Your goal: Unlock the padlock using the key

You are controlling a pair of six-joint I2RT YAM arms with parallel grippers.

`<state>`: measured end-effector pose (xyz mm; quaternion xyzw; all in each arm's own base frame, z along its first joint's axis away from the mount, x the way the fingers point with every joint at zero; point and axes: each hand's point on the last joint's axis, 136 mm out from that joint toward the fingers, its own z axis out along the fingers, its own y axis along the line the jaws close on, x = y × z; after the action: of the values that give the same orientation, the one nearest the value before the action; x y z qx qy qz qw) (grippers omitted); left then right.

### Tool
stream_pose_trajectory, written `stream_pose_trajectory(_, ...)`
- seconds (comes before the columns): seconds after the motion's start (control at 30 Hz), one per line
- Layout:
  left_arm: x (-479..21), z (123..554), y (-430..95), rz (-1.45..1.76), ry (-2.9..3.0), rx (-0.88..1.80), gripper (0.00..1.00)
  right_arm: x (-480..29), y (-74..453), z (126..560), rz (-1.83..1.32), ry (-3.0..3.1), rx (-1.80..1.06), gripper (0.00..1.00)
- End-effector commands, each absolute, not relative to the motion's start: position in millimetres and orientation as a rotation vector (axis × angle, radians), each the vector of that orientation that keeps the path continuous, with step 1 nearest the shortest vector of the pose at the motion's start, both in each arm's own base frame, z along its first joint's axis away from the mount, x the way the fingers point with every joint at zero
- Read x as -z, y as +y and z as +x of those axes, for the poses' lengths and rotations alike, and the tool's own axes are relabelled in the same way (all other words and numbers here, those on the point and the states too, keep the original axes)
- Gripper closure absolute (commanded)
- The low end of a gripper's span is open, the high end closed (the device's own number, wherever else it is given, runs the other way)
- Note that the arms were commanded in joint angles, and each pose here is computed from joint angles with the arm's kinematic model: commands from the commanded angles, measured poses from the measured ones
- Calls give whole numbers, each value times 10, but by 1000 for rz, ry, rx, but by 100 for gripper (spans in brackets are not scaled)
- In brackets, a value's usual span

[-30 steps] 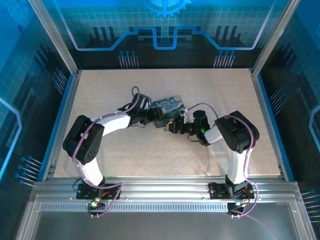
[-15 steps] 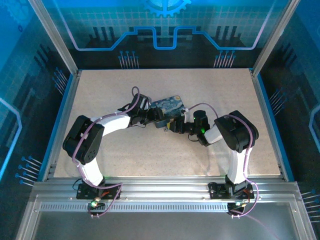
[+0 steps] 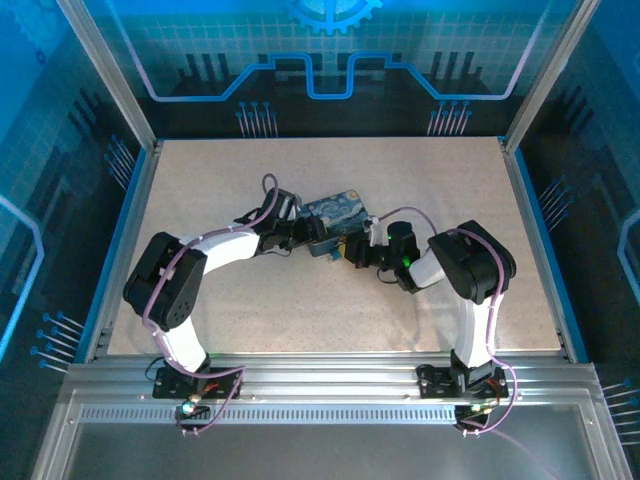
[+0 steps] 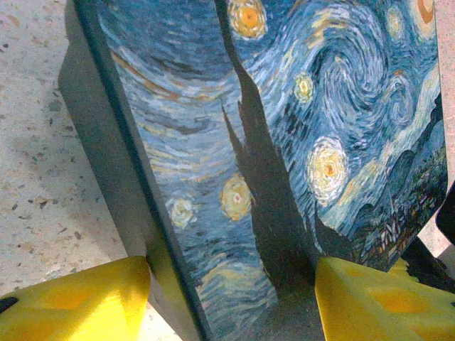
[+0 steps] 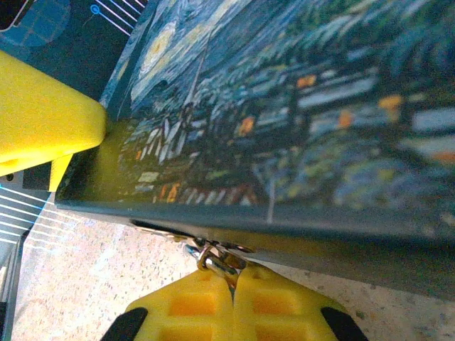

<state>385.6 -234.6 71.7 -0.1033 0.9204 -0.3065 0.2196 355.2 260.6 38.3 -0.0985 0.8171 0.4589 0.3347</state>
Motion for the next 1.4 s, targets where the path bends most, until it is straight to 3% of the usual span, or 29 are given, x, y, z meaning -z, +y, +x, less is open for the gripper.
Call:
stream_pose_trajectory(0.0,-506,3614,-2270,-305,2642,780,36,-459,2610,3568,-224,2104,-1237,100)
stream_pose_trajectory(0.6,-498,3553,-2238,-310,2641,781,35,-683,2350,3624,-97,2054,-1231,100)
stream_pose_trajectory(0.8,-845,3625,-2242,-260,2556,807,24,-754,2181,3491,-123,2113,-1132,100)
stream_pose_trajectory(1.1,-1521,3635,-1946,-179,2379,701,11,-879,2064,2852,-230,2360,-1028,100)
stream_pose_trajectory(1.37,-1667,3484,-1486,-199,2309,556,3,-591,1970,2091,-246,2682,-1016,100)
